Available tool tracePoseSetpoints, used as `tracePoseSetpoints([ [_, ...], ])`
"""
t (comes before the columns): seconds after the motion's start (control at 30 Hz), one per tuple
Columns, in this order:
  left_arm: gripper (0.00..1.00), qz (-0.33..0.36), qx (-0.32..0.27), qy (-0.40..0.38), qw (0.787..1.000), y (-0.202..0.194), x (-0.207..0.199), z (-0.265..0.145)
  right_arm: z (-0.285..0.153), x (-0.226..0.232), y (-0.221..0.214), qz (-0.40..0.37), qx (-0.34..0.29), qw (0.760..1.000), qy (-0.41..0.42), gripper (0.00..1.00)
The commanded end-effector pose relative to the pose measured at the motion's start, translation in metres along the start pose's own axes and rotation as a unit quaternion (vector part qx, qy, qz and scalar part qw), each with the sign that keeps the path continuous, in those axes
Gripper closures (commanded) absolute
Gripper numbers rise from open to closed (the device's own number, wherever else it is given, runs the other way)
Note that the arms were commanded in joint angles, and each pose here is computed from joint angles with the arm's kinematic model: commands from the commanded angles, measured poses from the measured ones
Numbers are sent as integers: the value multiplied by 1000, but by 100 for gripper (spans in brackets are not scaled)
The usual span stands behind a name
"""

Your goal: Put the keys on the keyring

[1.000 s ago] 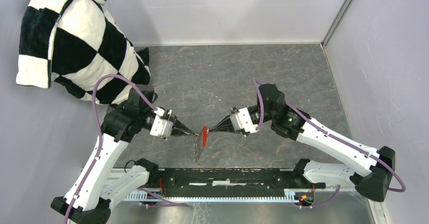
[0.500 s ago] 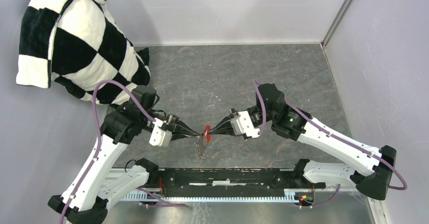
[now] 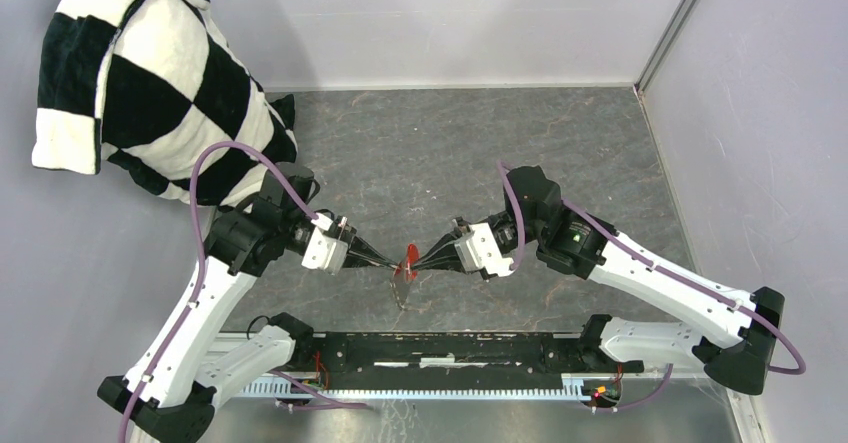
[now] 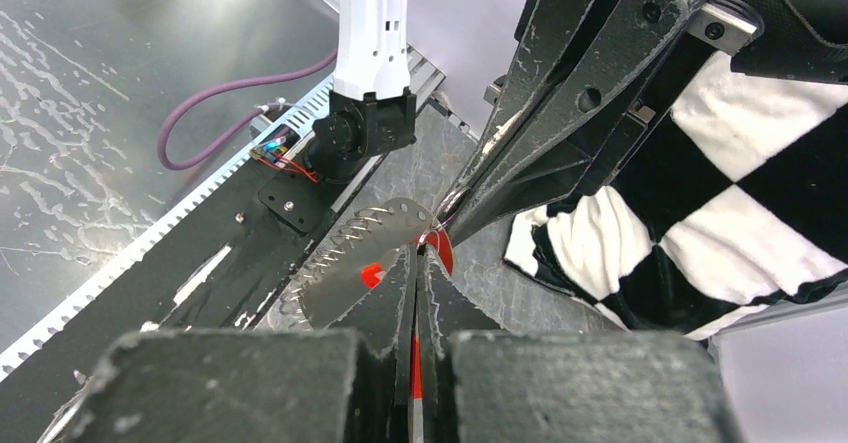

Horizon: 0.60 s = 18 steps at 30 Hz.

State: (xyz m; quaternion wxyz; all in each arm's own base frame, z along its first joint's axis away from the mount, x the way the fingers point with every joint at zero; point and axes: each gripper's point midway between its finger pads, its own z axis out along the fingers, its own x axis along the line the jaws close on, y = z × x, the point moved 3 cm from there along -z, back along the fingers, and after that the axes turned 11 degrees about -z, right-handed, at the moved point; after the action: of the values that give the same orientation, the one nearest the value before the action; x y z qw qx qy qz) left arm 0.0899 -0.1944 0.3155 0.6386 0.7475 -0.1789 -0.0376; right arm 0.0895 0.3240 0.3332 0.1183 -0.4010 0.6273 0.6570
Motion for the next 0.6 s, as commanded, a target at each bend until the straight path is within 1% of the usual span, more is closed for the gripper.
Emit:
tracePoseSetpoints([
  [0.0, 98, -3, -12, -3, 1000, 14, -2, -1, -2, -15, 20, -34, -13, 999, -12, 100],
  [0.57, 98, -17, -9, -3, 1000, 11, 0, 0, 2, -18, 22, -36, -17, 999, -5, 100],
])
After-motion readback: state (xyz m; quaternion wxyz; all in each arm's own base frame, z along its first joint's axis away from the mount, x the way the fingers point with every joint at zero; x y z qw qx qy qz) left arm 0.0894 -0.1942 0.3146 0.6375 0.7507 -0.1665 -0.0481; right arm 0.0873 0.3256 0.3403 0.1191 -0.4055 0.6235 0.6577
